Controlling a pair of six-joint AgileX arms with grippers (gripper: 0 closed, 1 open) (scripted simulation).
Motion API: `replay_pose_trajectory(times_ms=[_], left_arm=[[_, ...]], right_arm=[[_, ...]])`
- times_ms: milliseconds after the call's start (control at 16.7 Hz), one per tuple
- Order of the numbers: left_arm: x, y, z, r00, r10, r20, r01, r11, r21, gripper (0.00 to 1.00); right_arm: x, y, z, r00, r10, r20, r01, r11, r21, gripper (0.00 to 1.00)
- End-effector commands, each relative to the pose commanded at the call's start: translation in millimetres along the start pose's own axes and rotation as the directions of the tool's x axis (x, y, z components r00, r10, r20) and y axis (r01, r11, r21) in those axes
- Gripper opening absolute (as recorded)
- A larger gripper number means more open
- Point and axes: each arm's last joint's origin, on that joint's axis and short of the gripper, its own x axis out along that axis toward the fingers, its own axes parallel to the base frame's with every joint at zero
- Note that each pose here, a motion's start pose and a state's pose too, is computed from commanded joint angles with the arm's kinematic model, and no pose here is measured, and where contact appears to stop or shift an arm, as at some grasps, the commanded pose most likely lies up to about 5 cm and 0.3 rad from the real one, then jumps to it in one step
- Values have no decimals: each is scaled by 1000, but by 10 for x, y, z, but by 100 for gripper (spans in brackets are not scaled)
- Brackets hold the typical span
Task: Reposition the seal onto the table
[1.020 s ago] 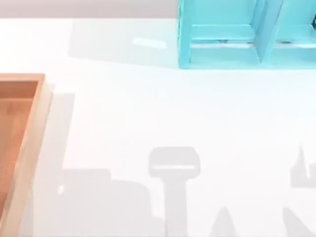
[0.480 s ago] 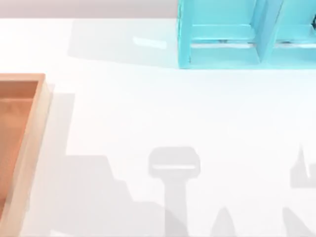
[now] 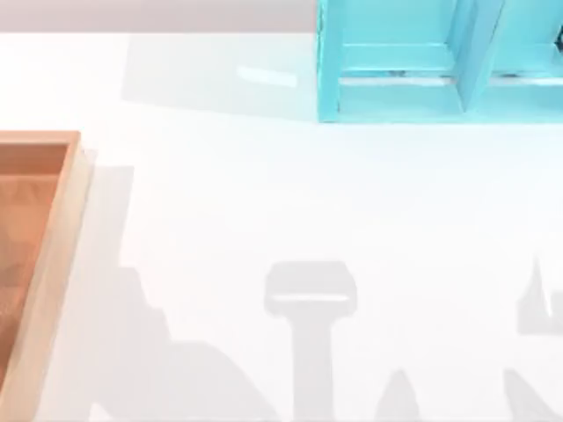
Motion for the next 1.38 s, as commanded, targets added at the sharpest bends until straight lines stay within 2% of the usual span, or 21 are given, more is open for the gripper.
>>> replay_pose_trajectory(times_ms=[240,540,1320,1380], left_arm=[[392,-11,-44,1000,-2,-6,2,1000,0,100],[439,-15,-57,1000,-4,-9,4,1000,0,100],[439,-15,-57,1000,-4,-9,4,1000,0,2],[439,-15,-57,1000,-4,-9,4,1000,0,0]], right_arm=[[0,0,0,1000,0,0,0,1000,0,100],[0,0,0,1000,0,0,0,1000,0,100],[0,0,0,1000,0,0,0,1000,0,100],[0,0,0,1000,0,0,0,1000,0,100]])
